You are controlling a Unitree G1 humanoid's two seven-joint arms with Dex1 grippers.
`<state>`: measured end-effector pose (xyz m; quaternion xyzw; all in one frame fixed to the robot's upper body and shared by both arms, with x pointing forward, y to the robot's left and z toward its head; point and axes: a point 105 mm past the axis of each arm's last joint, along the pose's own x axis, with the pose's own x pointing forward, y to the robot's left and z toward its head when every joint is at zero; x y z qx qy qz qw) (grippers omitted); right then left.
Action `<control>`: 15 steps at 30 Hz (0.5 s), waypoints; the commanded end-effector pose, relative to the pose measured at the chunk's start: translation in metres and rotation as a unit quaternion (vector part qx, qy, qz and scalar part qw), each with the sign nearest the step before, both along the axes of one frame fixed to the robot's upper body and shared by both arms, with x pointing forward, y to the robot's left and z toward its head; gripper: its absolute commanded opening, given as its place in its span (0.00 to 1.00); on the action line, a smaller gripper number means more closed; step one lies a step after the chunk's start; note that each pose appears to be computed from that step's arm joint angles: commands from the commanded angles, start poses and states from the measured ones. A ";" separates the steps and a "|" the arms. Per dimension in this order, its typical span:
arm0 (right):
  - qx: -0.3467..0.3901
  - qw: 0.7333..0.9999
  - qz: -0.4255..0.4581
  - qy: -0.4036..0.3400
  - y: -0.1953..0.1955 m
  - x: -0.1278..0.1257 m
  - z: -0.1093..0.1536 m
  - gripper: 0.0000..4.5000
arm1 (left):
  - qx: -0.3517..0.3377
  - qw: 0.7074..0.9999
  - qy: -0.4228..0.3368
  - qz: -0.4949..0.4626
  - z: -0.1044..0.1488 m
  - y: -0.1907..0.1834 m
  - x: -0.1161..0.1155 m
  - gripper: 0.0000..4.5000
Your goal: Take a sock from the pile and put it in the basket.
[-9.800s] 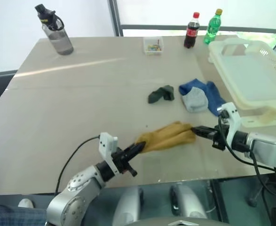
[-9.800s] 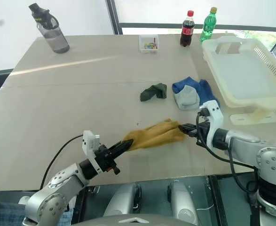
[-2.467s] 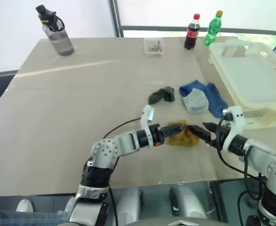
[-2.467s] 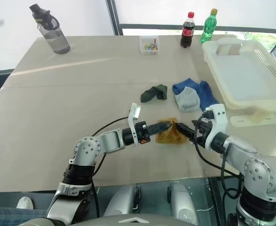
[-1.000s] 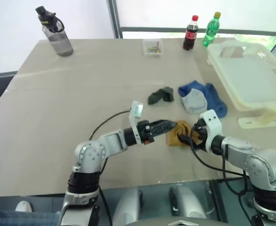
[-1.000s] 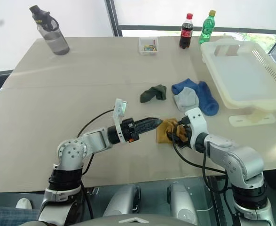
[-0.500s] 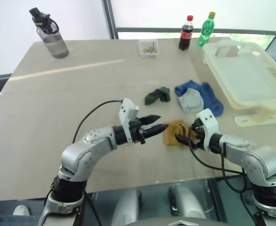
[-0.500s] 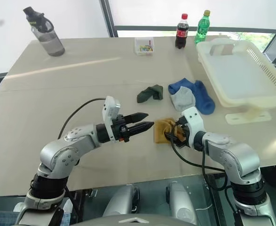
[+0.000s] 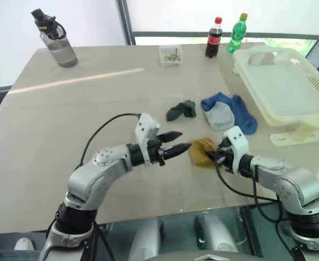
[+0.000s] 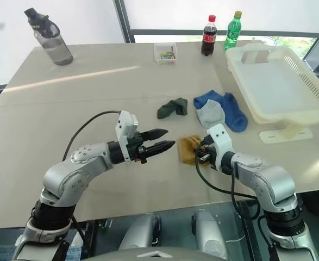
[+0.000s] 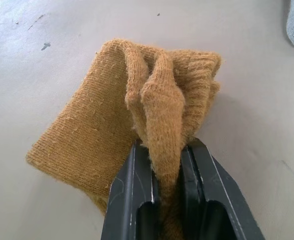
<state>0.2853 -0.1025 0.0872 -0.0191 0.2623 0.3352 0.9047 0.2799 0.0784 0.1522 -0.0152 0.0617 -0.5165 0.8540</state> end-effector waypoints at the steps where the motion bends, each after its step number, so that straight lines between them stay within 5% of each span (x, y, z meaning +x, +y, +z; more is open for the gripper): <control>1: -0.016 0.999 0.008 0.051 -0.003 -0.010 -0.022 0.00 | -0.002 0.999 -0.043 -0.008 0.019 0.003 -0.007 0.61; 15: 0.017 0.998 0.053 0.001 -0.006 -0.009 0.013 0.00 | 0.109 0.989 -0.081 -0.059 0.014 0.020 -0.031 0.61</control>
